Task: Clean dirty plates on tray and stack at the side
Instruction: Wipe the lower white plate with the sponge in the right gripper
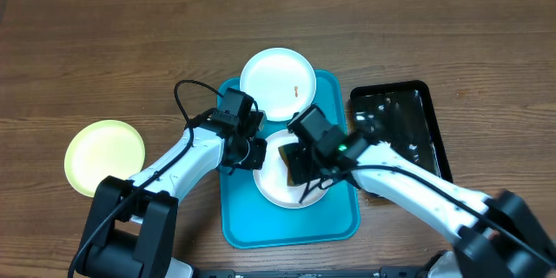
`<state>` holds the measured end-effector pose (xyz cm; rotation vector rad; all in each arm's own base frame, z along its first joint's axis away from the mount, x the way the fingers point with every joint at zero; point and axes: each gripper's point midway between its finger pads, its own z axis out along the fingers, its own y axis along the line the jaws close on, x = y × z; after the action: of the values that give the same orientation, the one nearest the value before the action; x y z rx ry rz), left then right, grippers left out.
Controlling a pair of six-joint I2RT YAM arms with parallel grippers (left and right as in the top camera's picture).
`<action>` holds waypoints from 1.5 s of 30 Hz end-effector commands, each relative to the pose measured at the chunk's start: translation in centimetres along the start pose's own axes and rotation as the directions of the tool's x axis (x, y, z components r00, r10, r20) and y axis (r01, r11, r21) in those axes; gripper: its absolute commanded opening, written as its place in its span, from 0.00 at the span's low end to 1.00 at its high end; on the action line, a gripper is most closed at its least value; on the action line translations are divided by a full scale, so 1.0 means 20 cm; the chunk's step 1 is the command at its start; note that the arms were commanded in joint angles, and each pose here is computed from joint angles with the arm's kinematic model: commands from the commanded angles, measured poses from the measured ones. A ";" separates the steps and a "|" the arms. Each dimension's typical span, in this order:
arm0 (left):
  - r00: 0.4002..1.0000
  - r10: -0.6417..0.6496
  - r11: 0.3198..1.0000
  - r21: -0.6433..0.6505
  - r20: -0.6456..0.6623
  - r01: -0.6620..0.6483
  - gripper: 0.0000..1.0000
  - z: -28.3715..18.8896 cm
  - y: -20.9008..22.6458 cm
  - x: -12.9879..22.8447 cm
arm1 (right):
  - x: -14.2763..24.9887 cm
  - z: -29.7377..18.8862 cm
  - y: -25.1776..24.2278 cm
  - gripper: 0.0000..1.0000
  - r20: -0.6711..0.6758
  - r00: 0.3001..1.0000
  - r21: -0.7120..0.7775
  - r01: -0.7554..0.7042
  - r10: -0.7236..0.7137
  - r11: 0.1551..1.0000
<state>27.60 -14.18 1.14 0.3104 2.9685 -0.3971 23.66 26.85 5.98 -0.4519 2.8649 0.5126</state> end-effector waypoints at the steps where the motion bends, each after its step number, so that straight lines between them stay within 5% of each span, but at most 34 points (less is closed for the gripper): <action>1: 1.000 -0.013 1.000 0.014 -0.007 0.013 0.04 0.01 -0.01 0.00 | -0.02 0.11 -0.09 0.04 0.006 0.999 0.082 -0.049 0.049 0.995; 7: 1.000 -0.014 1.000 0.013 -0.012 0.014 0.04 0.01 -0.01 0.00 | 0.01 0.24 -0.27 0.04 -0.012 0.989 0.217 -0.141 0.147 0.966; 13: 1.000 -0.016 1.000 -0.001 -0.015 0.016 0.04 0.01 0.00 0.01 | 0.10 0.18 -0.52 0.04 0.056 0.945 0.453 -0.311 0.321 0.835; 25: 0.999 -0.029 0.998 -0.052 -0.024 0.028 0.04 0.01 0.05 0.02 | 0.17 -0.02 -0.73 0.04 0.161 0.921 0.677 -0.365 0.355 0.639; 39: 0.999 -0.029 0.998 -0.051 -0.023 0.028 0.04 0.01 0.05 0.02 | -0.06 -0.53 -0.56 0.04 0.315 0.898 0.451 -0.427 0.308 0.784; 45: 0.999 -0.028 0.999 -0.032 -0.028 0.028 0.04 0.01 0.03 0.03 | -0.09 -0.76 -0.69 0.04 0.374 0.869 0.363 -0.459 0.324 0.811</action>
<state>27.19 -14.30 1.08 0.2910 2.9975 -0.4007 26.95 11.22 14.21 0.3258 2.6827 -0.0784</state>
